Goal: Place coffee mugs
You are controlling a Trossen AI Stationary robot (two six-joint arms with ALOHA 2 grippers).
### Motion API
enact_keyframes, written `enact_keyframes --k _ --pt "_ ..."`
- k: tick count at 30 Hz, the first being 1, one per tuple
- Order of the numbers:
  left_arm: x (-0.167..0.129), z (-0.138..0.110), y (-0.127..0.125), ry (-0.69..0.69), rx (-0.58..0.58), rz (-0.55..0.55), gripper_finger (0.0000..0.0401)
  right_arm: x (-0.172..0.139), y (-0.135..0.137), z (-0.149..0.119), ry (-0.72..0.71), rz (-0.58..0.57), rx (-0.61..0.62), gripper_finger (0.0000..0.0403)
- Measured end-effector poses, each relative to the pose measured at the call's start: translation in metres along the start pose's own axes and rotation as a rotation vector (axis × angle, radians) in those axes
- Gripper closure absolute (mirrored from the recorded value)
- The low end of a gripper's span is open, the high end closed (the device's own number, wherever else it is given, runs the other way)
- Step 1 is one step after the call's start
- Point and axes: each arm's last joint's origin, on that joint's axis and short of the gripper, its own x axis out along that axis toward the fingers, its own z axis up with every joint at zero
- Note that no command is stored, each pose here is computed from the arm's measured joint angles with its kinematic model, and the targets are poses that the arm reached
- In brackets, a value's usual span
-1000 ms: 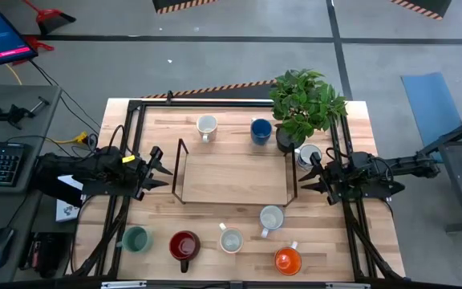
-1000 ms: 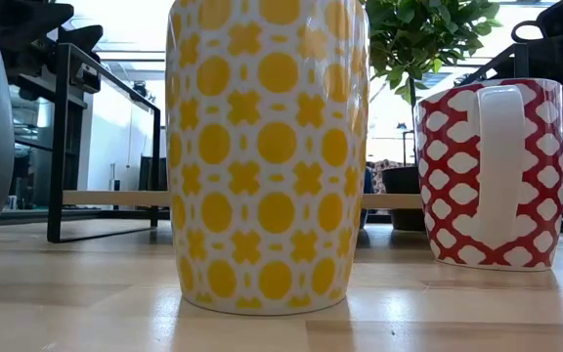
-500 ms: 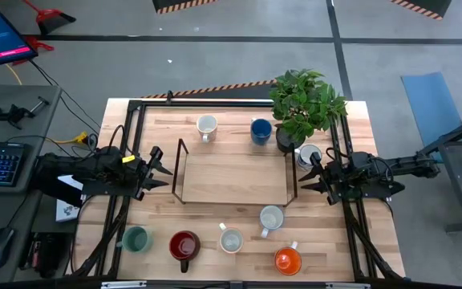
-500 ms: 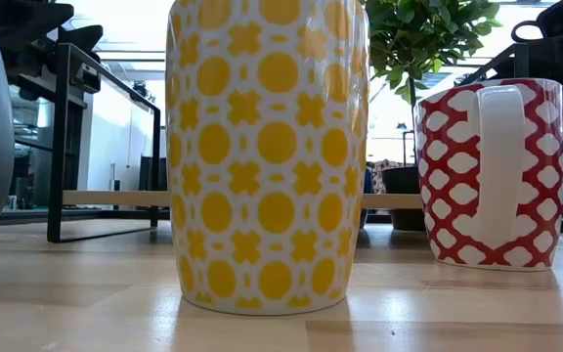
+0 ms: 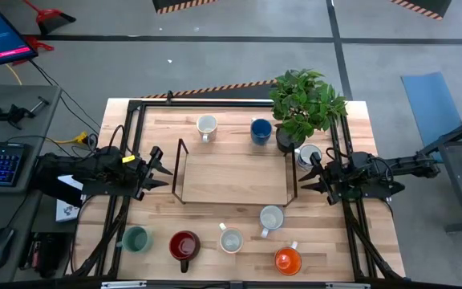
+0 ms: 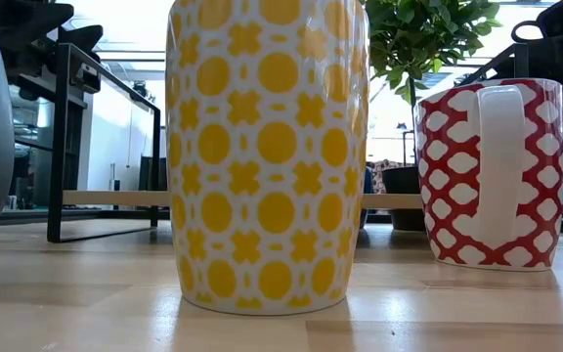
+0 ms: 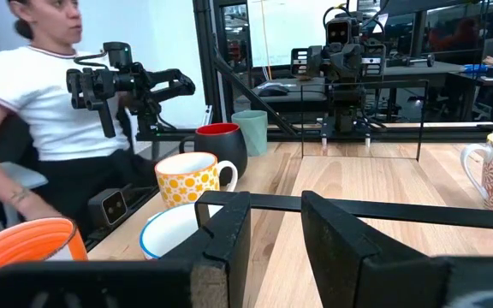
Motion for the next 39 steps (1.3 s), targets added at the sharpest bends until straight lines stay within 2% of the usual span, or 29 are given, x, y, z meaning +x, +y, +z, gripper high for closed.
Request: enact_keyframes --k 18,23,39 --pt "0.0000 0.0000 0.0000 0.000 0.000 0.001 0.0251 0.0000 0.0000 0.0001 -0.001 0.000 0.000 0.0306" --pt "0.0000 0.0002 0.0014 -0.003 0.001 0.048 0.0251 0.0000 0.0000 0.0001 -0.001 0.000 0.000 0.0306" --pt "0.0000 0.0000 0.0015 -0.002 -0.013 0.052 0.0251 0.0000 0.0000 0.0002 -0.001 0.000 0.000 0.0306"
